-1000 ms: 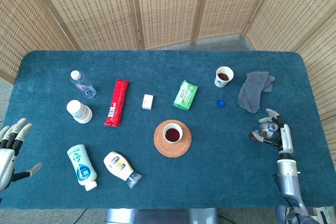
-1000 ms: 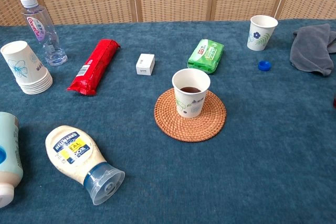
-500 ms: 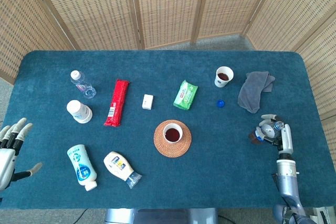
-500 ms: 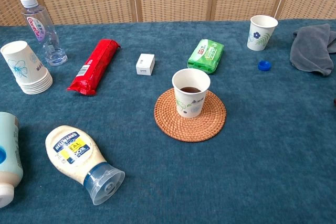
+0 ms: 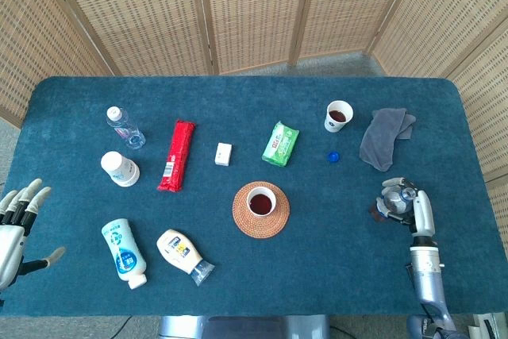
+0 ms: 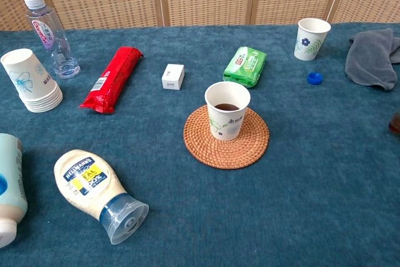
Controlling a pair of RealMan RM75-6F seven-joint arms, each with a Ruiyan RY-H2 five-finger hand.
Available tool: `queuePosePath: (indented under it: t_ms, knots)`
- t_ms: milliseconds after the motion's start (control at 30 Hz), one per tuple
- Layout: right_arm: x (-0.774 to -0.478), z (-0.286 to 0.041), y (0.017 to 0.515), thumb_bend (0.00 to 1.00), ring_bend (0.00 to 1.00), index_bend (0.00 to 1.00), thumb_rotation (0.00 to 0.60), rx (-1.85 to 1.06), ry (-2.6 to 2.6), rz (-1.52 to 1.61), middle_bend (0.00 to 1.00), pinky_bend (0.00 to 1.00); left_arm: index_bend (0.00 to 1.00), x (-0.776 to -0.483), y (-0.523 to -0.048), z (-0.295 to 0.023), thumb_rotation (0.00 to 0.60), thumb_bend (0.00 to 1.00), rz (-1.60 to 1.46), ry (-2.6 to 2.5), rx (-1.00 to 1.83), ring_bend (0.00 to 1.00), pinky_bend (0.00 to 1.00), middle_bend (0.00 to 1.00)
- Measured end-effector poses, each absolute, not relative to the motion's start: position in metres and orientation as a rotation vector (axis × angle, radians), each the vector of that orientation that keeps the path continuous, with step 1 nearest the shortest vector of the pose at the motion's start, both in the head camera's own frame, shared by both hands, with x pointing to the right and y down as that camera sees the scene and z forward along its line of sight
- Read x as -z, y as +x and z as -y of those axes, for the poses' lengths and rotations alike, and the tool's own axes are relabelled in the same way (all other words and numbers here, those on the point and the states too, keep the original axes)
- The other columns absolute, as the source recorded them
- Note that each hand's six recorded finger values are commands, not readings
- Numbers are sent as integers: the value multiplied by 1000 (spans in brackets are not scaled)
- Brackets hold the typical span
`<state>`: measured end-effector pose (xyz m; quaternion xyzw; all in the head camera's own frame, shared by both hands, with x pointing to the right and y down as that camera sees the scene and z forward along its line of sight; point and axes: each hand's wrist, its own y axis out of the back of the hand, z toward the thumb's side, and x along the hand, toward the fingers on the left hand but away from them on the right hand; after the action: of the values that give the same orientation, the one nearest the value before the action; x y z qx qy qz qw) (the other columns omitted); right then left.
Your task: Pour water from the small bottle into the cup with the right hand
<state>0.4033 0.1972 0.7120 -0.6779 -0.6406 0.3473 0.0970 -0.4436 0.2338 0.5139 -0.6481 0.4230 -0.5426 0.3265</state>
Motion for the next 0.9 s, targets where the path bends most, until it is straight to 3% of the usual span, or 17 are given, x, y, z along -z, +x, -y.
queuePosePath:
  t_ms: [467, 633, 900]
  knots:
    - [-705, -198, 389, 628, 374, 452, 600, -1027, -1888, 1724, 657, 824, 0, -513, -443, -234, 600, 146, -1108, -1707, 1415, 0, 0, 0]
    - [-701, -198, 383, 649, 560, 450, 600, -1008, -1884, 1689, 665, 888, 0, -513, -442, -235, 600, 146, -1104, -1714, 1410, 0, 0, 0]
    - [-695, -194, 366, 655, 561, 449, 600, -986, -1883, 1606, 666, 889, 0, -512, -440, -235, 600, 146, -1104, -1726, 1400, 0, 0, 0]
